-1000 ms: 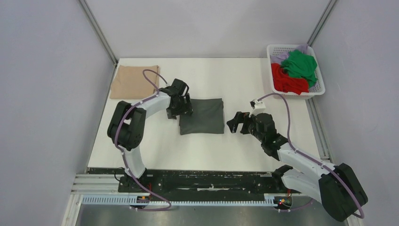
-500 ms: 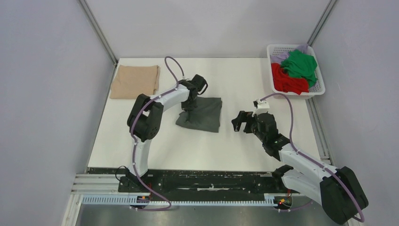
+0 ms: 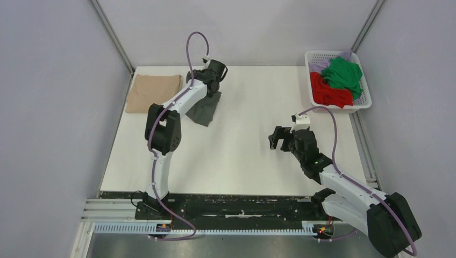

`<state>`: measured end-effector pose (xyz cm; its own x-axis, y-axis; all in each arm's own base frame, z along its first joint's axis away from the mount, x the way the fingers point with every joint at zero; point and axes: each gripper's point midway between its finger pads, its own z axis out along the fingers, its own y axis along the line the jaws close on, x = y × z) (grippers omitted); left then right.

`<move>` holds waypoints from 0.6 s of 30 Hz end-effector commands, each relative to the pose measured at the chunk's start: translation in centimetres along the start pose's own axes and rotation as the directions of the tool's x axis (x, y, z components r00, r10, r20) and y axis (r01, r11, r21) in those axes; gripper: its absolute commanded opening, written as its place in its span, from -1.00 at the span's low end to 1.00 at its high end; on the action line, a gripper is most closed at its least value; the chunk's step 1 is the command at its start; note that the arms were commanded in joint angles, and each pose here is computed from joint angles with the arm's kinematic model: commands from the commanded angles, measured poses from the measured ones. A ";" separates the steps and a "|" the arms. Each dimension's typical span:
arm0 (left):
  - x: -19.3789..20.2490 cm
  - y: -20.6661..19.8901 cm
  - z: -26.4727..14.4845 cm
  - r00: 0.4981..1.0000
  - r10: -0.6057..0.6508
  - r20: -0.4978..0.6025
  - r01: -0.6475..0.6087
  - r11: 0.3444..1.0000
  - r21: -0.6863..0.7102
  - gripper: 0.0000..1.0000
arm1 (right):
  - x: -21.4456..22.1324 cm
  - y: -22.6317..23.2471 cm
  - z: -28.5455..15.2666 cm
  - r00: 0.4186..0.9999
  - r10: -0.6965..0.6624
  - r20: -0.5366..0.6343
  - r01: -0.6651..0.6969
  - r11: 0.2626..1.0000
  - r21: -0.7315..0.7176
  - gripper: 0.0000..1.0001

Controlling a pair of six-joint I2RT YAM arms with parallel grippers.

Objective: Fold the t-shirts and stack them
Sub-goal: Put the neatly folded tshirt into the corner of the board with the left arm

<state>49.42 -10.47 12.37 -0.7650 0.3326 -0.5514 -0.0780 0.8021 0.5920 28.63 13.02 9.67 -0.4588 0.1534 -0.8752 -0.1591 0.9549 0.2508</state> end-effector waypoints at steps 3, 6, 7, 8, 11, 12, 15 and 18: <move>-5.4 7.9 0.6 0.991 0.108 0.085 -0.093 0.982 -0.165 -0.96 | -0.5 -1.1 0.0 1.000 -0.019 0.016 0.018 0.998 0.054 0.96; -6.0 10.3 0.9 0.991 0.108 0.083 -0.091 0.978 -0.188 -0.96 | -0.3 -1.1 0.0 1.000 -0.018 0.011 0.017 0.998 0.058 0.96; -6.1 11.0 0.9 0.991 0.102 0.085 -0.084 0.978 -0.193 -0.96 | -0.3 -1.2 0.1 1.000 -0.019 0.009 0.018 0.998 0.060 0.96; -6.3 11.5 0.9 0.992 0.095 0.088 -0.076 0.978 -0.195 -0.96 | -0.3 -1.2 0.1 1.000 -0.019 0.007 0.018 0.998 0.062 0.96; -6.7 13.3 0.9 0.993 0.065 0.096 -0.044 0.978 -0.205 -0.96 | 0.0 -1.2 0.3 1.000 -0.018 -0.005 0.019 0.998 0.063 0.96; -6.8 13.7 0.8 0.994 0.055 0.100 -0.033 0.978 -0.208 -0.96 | 0.0 -1.2 0.3 1.000 -0.019 -0.009 0.020 0.998 0.064 0.96; -7.0 14.8 0.4 0.994 0.033 0.109 -0.009 0.977 -0.213 -0.96 | 0.2 -1.2 0.4 1.000 -0.020 -0.021 0.022 0.998 0.066 0.96; -7.3 15.9 -0.1 0.994 0.022 0.111 0.003 0.975 -0.221 -0.96 | 0.2 -1.1 0.4 1.000 -0.016 -0.021 0.017 0.998 0.061 0.96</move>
<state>53.75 -0.88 19.41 -0.7563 0.4042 -0.5143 -0.1255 0.6819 0.7206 28.27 12.12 7.90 -0.5041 0.1206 -0.8552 -0.1202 0.9708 0.2077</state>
